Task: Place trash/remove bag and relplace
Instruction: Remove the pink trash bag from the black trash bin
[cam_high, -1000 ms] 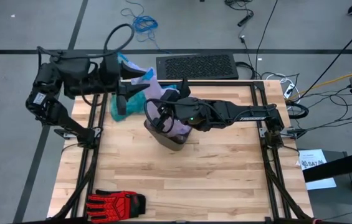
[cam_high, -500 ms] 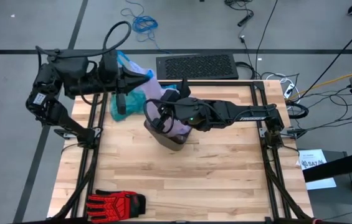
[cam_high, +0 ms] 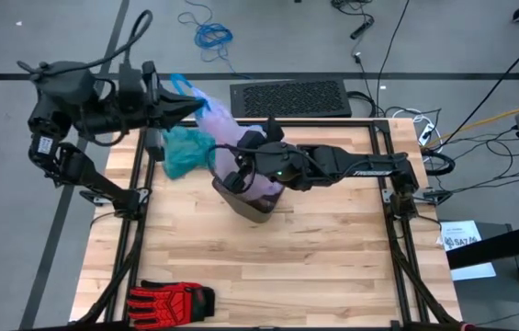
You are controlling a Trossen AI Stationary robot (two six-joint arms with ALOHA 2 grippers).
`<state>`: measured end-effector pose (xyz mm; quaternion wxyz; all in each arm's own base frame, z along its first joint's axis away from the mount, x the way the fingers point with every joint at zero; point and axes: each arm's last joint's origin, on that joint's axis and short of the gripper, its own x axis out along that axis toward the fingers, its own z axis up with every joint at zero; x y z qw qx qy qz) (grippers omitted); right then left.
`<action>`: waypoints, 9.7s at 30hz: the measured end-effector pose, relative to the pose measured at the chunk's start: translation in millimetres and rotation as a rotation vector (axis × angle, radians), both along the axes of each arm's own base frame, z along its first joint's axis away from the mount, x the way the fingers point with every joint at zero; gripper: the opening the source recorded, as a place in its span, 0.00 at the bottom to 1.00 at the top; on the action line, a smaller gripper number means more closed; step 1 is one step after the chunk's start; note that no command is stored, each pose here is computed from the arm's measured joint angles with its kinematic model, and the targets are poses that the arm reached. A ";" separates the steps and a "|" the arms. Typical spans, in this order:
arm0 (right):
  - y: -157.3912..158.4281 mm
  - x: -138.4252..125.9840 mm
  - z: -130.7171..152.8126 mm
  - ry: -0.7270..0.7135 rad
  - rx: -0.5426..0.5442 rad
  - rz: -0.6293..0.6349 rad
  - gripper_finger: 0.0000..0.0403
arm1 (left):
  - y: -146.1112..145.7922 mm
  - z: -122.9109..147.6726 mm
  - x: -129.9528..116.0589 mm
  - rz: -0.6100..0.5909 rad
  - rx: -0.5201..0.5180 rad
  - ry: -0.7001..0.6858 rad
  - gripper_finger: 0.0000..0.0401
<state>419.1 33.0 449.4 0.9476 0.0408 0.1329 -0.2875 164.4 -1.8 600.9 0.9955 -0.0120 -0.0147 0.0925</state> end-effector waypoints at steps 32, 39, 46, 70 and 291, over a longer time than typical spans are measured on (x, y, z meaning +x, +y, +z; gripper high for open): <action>-0.7 -25.6 48.6 -0.215 -0.053 0.056 0.79 | -0.5 -4.6 -5.5 -0.026 0.013 0.056 0.00; -0.6 -6.7 37.6 -0.251 -0.028 0.092 0.79 | -0.5 -4.6 -5.5 -0.026 0.037 0.060 0.00; -24.3 16.3 8.7 -0.187 0.030 0.013 0.78 | -0.4 -3.7 -5.5 -0.025 0.031 0.050 0.00; -52.4 29.6 -27.9 0.007 0.093 -0.002 0.00 | -0.2 12.2 -18.4 -0.042 0.026 -0.109 0.00; -222.5 25.8 -40.4 -0.295 0.664 0.449 0.19 | -6.3 -1.3 20.4 -0.183 -0.046 -0.015 0.00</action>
